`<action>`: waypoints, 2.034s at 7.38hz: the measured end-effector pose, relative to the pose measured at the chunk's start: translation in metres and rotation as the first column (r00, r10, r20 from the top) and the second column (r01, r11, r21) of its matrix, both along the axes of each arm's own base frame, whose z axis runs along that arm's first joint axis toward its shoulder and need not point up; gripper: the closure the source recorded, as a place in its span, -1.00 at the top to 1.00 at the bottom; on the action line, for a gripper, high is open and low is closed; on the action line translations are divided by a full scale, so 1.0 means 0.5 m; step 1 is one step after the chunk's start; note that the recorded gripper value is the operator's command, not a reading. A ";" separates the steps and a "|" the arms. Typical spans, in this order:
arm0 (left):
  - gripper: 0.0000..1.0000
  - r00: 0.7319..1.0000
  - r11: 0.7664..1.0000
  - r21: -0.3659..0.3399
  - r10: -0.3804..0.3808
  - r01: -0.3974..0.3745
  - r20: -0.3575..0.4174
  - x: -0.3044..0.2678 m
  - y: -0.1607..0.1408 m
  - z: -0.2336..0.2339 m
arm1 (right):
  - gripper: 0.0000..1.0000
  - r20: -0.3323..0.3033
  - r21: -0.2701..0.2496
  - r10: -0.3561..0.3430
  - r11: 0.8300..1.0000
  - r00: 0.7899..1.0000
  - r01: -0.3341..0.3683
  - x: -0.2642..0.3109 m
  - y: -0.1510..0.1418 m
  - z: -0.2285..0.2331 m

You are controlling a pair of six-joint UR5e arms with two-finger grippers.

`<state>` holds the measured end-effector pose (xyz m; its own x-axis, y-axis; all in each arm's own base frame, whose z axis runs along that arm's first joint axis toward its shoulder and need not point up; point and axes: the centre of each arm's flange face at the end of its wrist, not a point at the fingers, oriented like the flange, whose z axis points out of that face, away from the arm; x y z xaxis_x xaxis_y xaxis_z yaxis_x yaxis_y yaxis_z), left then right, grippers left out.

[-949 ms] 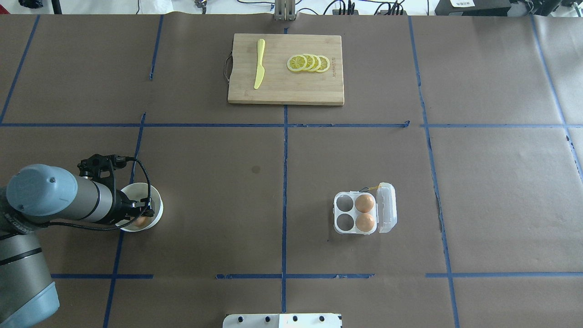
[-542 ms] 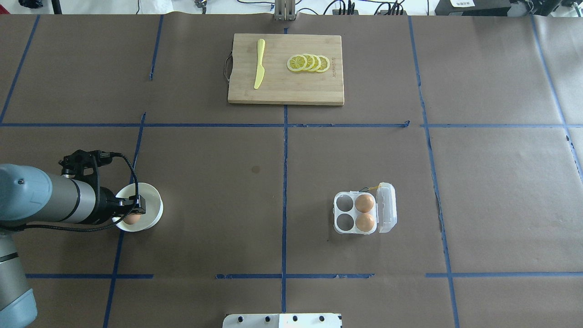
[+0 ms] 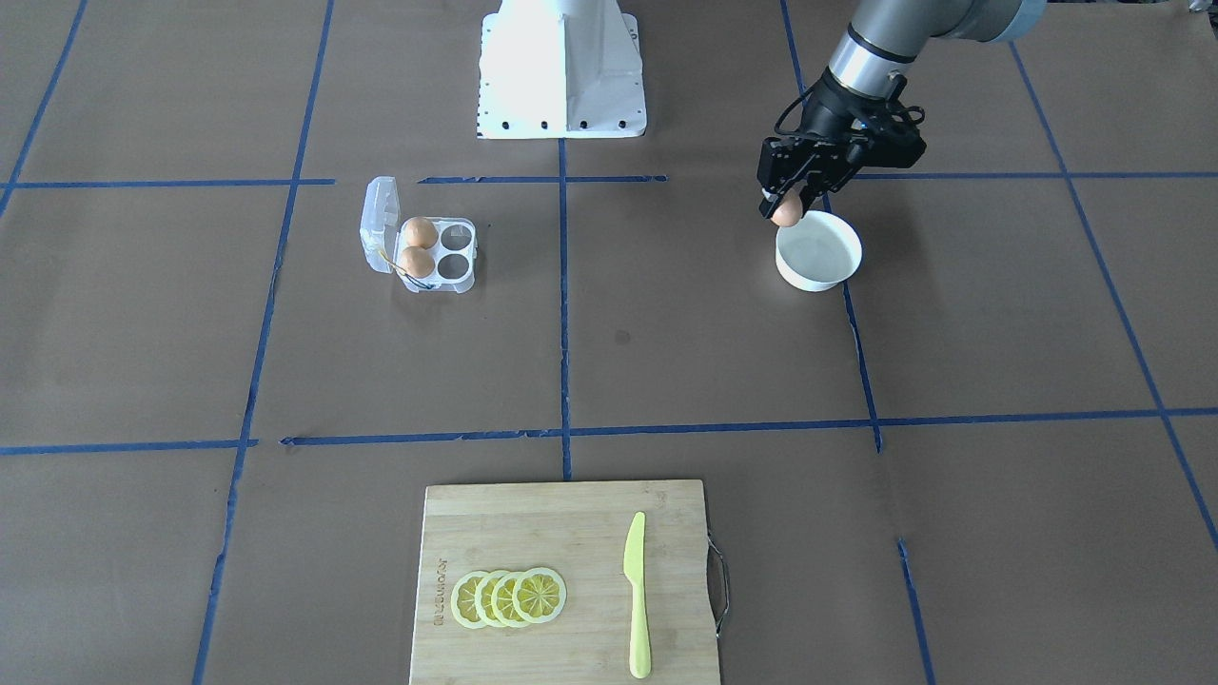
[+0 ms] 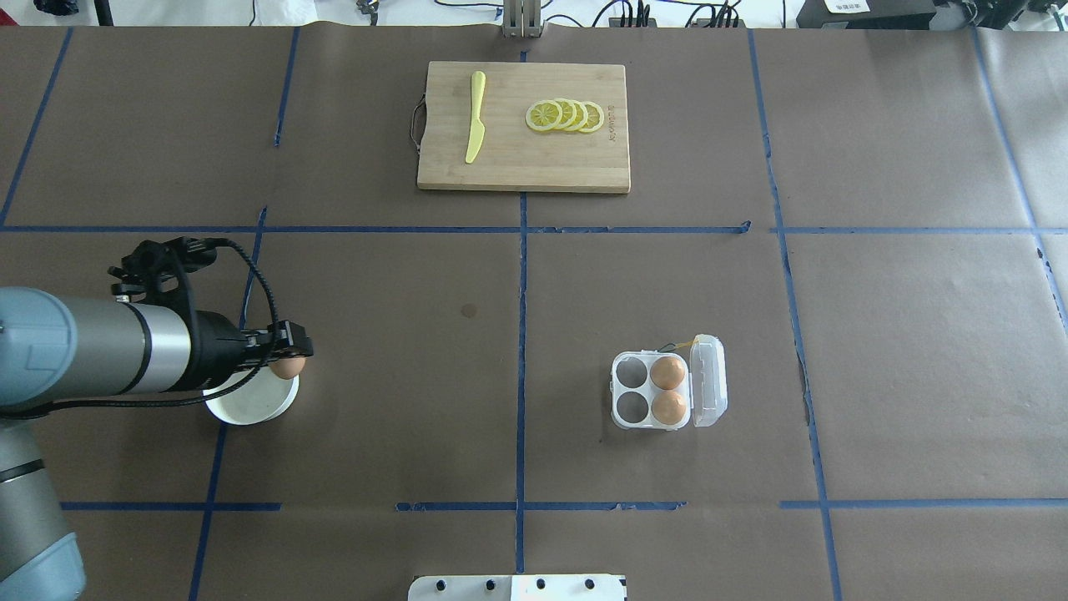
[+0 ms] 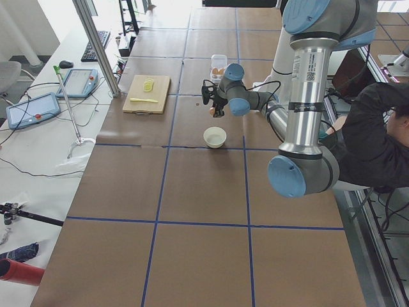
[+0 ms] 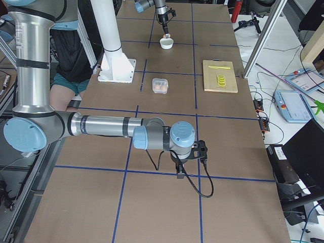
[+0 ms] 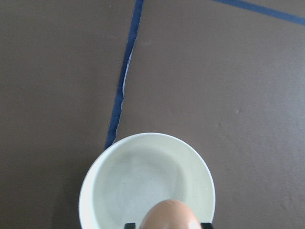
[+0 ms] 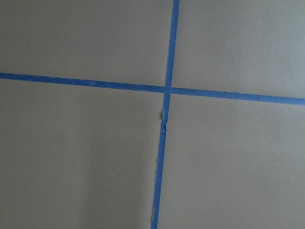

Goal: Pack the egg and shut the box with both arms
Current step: 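Lift the egg with the left gripper and carry it toward the carton, then lower the egg into the empty carton cup and open the left gripper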

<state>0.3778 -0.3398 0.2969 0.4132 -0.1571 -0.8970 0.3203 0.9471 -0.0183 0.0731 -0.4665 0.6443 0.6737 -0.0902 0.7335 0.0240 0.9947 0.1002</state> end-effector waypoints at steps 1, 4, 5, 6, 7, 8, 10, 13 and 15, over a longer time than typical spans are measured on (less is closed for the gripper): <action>-1.00 0.998 0.999 0.044 -0.019 0.021 -0.057 0.072 -0.003 -0.080 | 1.00 0.000 0.013 0.000 1.000 1.000 0.000 0.000 -0.004 -0.012; -1.00 0.971 0.981 0.166 -0.059 0.099 -0.230 0.316 0.039 -0.237 | 1.00 -0.001 0.011 -0.001 1.000 1.000 0.001 0.000 -0.006 -0.011; -1.00 0.954 0.970 0.205 -0.067 0.131 -0.292 0.368 0.049 -0.227 | 1.00 -0.001 0.010 0.000 1.000 1.000 0.000 0.000 -0.006 -0.010; -1.00 0.946 0.955 0.259 -0.059 0.147 -0.319 0.414 0.058 -0.220 | 1.00 -0.001 0.010 0.000 1.000 1.000 0.000 0.000 -0.006 -0.010; -1.00 0.944 0.940 0.307 -0.045 0.150 -0.326 0.454 0.062 -0.232 | 1.00 0.000 0.009 0.000 1.000 1.000 0.000 0.000 -0.006 -0.009; -1.00 0.943 0.932 0.330 -0.034 0.150 -0.332 0.489 0.064 -0.249 | 1.00 0.000 0.010 0.000 1.000 1.000 0.000 0.000 -0.006 -0.010; -1.00 0.943 0.920 0.364 -0.018 0.146 -0.333 0.547 0.061 -0.280 | 1.00 0.000 0.012 -0.001 1.000 1.000 0.001 0.000 -0.007 -0.011; -1.00 0.946 0.887 0.441 0.015 0.137 -0.323 0.597 0.060 -0.287 | 1.00 0.000 0.012 -0.001 1.000 1.000 0.001 0.000 -0.007 -0.011; -0.97 0.947 0.879 0.457 0.022 0.135 -0.322 0.604 0.062 -0.289 | 1.00 0.000 0.011 -0.001 1.000 1.000 0.001 0.000 -0.007 -0.011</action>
<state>0.6800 -0.3087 0.1522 0.1070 0.2978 -0.9486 0.4253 0.8487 0.3144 0.0731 -0.4700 0.6387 0.6735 -0.0987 0.7326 0.0245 0.9935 0.1113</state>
